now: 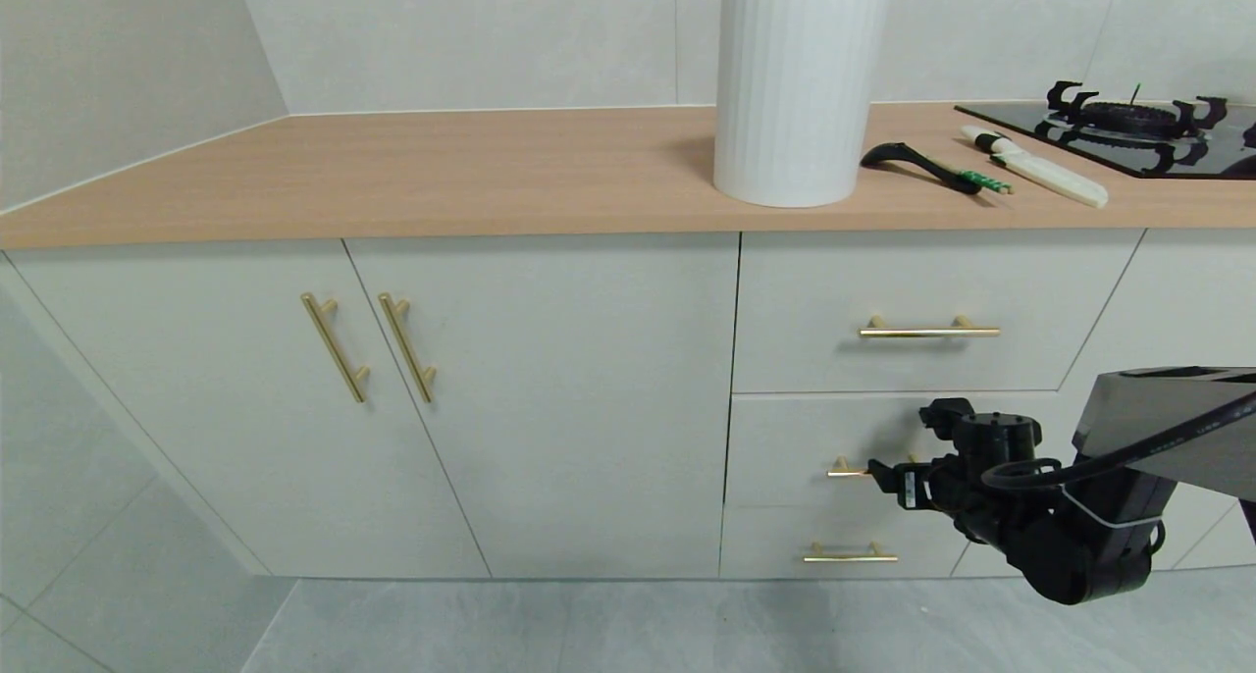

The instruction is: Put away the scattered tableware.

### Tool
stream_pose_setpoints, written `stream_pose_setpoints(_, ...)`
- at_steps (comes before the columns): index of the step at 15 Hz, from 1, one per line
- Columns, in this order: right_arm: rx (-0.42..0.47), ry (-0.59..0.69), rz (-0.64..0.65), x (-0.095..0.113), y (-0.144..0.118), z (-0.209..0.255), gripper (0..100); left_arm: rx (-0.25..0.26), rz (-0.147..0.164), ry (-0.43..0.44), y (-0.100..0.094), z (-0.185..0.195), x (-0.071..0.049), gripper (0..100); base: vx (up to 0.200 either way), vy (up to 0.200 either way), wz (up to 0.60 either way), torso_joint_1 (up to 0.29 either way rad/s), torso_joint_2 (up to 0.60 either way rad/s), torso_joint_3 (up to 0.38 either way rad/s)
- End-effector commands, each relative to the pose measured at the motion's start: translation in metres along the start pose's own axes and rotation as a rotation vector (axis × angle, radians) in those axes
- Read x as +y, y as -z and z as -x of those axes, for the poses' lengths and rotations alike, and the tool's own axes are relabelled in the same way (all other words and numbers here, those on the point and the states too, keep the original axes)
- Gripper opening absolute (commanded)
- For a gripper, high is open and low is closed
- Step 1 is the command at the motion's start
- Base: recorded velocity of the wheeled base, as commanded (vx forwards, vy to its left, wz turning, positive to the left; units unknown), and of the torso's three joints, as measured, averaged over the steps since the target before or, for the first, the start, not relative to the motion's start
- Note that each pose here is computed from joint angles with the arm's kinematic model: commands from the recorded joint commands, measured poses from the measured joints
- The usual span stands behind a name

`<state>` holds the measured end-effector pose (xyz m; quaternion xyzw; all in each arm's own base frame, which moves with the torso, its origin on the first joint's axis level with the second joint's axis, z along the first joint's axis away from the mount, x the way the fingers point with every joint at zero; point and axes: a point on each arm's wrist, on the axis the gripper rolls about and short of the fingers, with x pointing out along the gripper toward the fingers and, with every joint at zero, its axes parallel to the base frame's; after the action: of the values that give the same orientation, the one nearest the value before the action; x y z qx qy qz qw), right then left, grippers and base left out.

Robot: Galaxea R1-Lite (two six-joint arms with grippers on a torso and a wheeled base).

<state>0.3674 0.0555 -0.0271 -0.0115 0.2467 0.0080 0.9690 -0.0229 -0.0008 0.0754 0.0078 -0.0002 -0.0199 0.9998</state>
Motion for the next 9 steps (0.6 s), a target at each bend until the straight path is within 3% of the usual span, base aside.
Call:
stream_pose_setpoints(1,0.008,0.000,0.003,0.000,0.002,-0.001,100,0.000,0.000,0.000,0.000,0.000,0.000,100,0.000,0.000,0.00,0.000,0.00,0.000)
stream_pose_setpoints(9,0.032,0.000,0.014,-0.002,-0.002,0.018,100,0.002,0.000,0.000,0.000,0.000,0.000,100,0.000,0.000,0.00,0.000,0.00,0.000)
